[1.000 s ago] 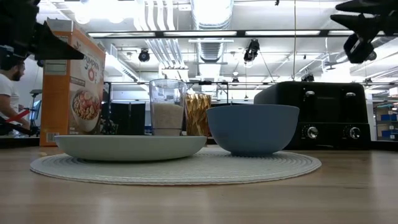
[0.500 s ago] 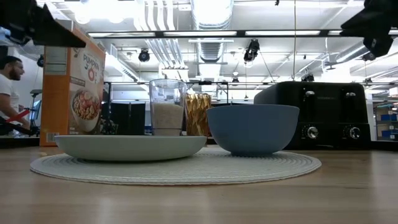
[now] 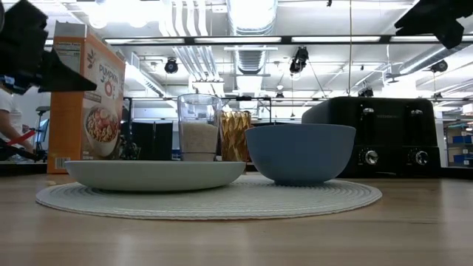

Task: Arrange a breakfast setting
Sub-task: Put the toasted bread on the plate

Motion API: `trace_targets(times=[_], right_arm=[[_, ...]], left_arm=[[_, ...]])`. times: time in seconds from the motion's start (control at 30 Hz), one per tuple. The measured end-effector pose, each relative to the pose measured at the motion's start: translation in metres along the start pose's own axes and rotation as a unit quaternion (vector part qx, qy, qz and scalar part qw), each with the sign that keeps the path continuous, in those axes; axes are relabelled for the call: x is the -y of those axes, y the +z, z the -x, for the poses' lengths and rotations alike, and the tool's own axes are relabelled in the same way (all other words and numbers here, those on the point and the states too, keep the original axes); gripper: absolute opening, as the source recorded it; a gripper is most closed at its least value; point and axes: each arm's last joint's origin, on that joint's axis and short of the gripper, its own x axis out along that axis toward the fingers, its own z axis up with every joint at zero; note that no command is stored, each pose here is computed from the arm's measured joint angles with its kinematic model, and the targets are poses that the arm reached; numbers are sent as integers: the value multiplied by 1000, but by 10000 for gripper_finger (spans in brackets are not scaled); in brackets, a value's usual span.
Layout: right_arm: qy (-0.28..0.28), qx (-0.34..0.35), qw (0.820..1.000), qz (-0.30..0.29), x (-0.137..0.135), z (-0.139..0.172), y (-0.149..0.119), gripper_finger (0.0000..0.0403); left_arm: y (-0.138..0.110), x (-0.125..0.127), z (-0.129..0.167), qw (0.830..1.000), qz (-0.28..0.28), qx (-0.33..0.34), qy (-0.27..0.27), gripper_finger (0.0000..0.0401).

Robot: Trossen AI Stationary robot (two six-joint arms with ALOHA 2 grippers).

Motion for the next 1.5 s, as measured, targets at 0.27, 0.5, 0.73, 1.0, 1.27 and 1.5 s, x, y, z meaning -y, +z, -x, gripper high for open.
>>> trace_targets(times=[0.27, 0.5, 0.73, 1.0, 1.27, 1.5], right_arm=[[-61, 4, 998, -18, 2, -6, 2, 105], [-71, 16, 997, -4, 8, -3, 4, 107], [-24, 7, 998, 49, 5, -2, 7, 107], [22, 15, 995, 100, -1, -2, 11, 107], [13, 35, 992, 118, 8, 5, 13, 107], [43, 59, 991, 109, 20, 19, 13, 107]], left_arm=[[-15, -14, -4, 1000, 4, 2, 3, 2], [-15, -14, -4, 1000, -2, 1, 3, 2], [-14, -12, -3, 1000, 3, 1, 2, 2], [-14, -11, -3, 1000, 11, 1, 1, 2], [-14, -11, -3, 1000, 13, 1, 0, 2], [-14, -11, -3, 1000, 15, 2, 0, 2]])
